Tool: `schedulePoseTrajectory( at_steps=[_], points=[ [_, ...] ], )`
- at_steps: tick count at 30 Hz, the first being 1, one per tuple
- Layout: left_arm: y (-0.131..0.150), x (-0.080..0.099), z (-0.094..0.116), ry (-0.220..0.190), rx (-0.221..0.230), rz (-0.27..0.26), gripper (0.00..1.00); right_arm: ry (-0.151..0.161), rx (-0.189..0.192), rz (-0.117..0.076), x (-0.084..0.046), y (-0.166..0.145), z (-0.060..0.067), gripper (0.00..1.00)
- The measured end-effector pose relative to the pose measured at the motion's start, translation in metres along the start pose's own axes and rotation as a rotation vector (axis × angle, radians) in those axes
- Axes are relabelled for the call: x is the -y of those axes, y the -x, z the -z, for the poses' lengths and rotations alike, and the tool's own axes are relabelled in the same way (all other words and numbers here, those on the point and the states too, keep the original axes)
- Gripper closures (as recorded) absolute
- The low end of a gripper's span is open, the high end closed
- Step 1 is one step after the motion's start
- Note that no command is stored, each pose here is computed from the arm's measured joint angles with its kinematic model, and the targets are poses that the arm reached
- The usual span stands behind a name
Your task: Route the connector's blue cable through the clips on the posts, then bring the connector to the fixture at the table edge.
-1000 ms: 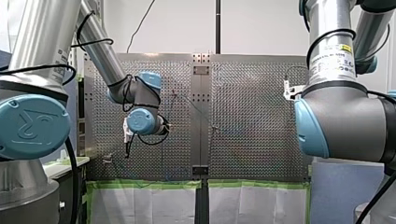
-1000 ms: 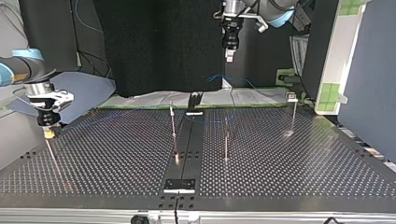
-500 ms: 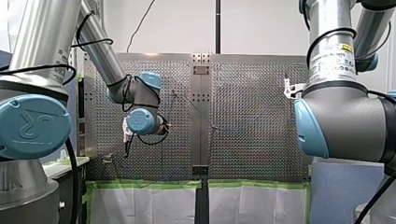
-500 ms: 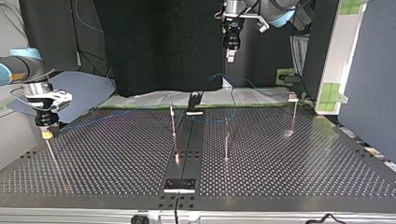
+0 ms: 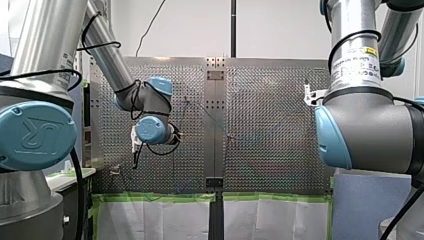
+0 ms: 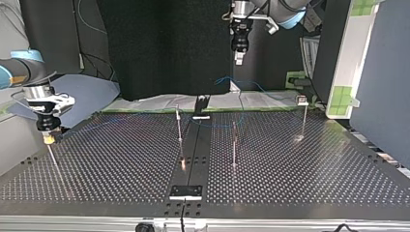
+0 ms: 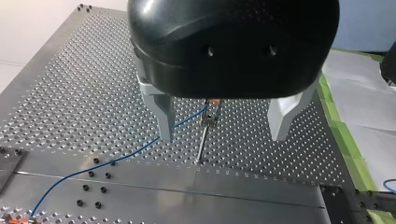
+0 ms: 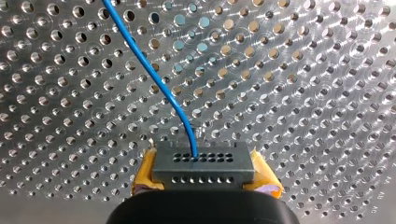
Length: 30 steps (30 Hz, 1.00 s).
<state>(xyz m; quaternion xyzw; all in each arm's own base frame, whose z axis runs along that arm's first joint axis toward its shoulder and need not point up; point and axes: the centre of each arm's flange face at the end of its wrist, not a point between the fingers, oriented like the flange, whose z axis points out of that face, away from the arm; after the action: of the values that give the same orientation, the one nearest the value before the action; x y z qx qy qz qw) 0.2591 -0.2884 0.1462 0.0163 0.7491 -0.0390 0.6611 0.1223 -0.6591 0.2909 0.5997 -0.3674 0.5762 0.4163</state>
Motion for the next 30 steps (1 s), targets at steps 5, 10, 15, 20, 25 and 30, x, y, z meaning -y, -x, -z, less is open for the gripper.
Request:
schedulePoseTrajectory(
  at_steps=[5, 10, 15, 20, 25, 30],
  points=[
    [0.0000, 0.0000, -0.0001, 0.000, 0.000, 0.000, 0.00, 0.000, 0.000, 0.000, 0.0000, 0.0000, 0.0000, 1.00],
    [0.0001, 0.0001, -0.0001, -0.001, 0.002, 0.002, 0.00, 0.000, 0.000, 0.000, 0.0000, 0.0000, 0.0000, 1.00],
    [-0.0001, 0.0000, 0.0001, -0.001, 0.000, 0.001, 0.00, 0.000, 0.000, 0.000, 0.0000, 0.0000, 0.0000, 0.74],
    [-0.0001, 0.0000, 0.0000, 0.000, 0.000, 0.001, 0.00, 0.000, 0.000, 0.000, 0.0000, 0.0000, 0.0000, 0.05],
    [0.0001, 0.0000, 0.0000, 0.000, 0.001, 0.001, 0.00, 0.000, 0.000, 0.000, -0.0001, -0.0001, 0.0000, 0.01],
    [0.0000, 0.0000, -0.0001, 0.000, 0.002, 0.004, 0.00, 0.000, 0.000, 0.000, 0.0000, -0.0001, 0.0000, 0.01]
  ],
)
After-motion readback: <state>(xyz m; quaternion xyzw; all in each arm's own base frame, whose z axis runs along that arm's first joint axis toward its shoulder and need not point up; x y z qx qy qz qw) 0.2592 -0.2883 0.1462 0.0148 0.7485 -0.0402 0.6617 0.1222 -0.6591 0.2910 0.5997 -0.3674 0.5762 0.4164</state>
